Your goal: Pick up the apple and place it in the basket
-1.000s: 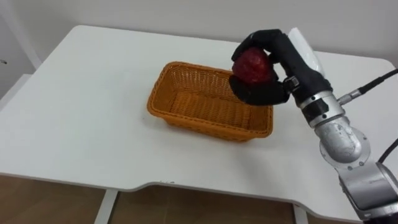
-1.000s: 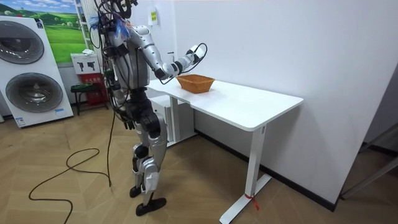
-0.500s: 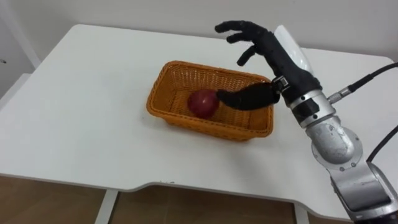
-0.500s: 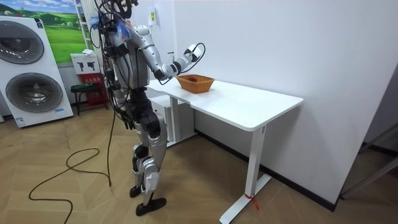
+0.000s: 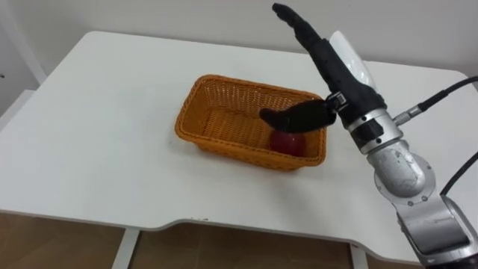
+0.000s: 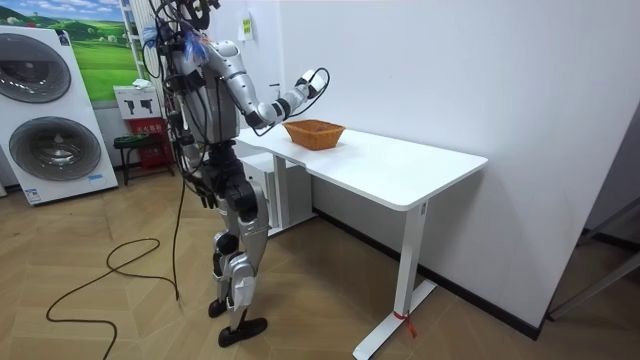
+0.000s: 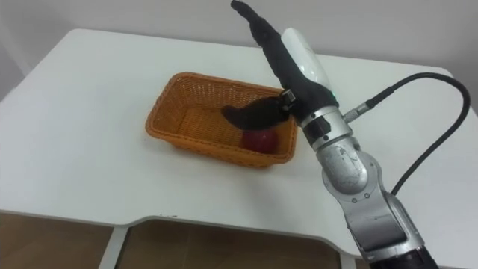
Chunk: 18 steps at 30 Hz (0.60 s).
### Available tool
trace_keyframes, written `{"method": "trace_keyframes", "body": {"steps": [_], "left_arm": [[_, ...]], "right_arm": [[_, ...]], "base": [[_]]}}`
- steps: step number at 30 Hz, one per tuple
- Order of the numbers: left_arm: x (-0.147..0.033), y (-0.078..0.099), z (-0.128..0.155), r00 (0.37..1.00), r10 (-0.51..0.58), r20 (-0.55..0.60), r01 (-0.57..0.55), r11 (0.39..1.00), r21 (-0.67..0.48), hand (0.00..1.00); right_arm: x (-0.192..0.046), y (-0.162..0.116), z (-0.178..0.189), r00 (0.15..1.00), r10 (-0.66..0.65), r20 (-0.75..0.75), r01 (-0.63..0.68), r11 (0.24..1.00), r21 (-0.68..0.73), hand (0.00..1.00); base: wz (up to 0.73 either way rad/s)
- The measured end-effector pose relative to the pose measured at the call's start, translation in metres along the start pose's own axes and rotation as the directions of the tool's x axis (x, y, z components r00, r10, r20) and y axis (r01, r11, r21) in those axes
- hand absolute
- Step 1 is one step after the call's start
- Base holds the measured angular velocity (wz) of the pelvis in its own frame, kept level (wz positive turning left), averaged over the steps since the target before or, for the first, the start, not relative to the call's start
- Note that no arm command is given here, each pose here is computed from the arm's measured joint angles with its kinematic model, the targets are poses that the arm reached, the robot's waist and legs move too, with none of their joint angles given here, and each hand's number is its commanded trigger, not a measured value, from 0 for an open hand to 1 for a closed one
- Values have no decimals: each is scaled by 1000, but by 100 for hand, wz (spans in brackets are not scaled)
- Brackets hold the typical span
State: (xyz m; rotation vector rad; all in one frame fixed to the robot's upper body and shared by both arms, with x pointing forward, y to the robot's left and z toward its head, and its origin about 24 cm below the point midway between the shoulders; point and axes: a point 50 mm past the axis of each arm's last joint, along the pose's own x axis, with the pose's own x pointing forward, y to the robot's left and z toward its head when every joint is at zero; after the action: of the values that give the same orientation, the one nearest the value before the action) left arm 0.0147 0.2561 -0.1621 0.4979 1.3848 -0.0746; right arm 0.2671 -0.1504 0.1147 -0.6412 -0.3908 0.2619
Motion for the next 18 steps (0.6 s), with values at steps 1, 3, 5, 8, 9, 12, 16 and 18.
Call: {"method": "trace_keyframes", "body": {"steps": [1,3,5,8,9,12,16,18], "left_arm": [[0,0,-1,1000,2,-2,-2,1000,-1,0],[0,0,-2,1000,5,-3,-5,1000,-5,0],[-1,-1,-6,1000,8,-16,-8,1000,-5,0],[-2,-4,-13,999,6,-35,-7,1000,-25,0],[-2,-4,-14,999,8,-36,-9,999,-31,0],[-5,-3,-26,998,28,-56,-32,996,-79,0],[-10,-1,-42,992,76,-96,-89,987,-137,0],[-12,-2,-49,989,91,-116,-108,982,-156,0]], "right_arm": [[0,-2,1,1000,-15,6,15,1000,-2,0],[0,-10,2,998,-65,21,65,998,-8,0],[-2,-23,1,987,-158,35,159,987,-27,0],[-6,-48,3,953,-299,55,301,953,-41,0],[-8,-55,4,940,-335,61,338,940,-48,0],[-22,-91,1,831,-552,73,555,830,-44,0],[-59,-137,-6,587,-807,67,808,578,-111,0],[-78,-149,-16,479,-877,42,870,467,-156,0]], "base": [[0],[0],[6],[0],[3],[1],[-4],[-6]]}}
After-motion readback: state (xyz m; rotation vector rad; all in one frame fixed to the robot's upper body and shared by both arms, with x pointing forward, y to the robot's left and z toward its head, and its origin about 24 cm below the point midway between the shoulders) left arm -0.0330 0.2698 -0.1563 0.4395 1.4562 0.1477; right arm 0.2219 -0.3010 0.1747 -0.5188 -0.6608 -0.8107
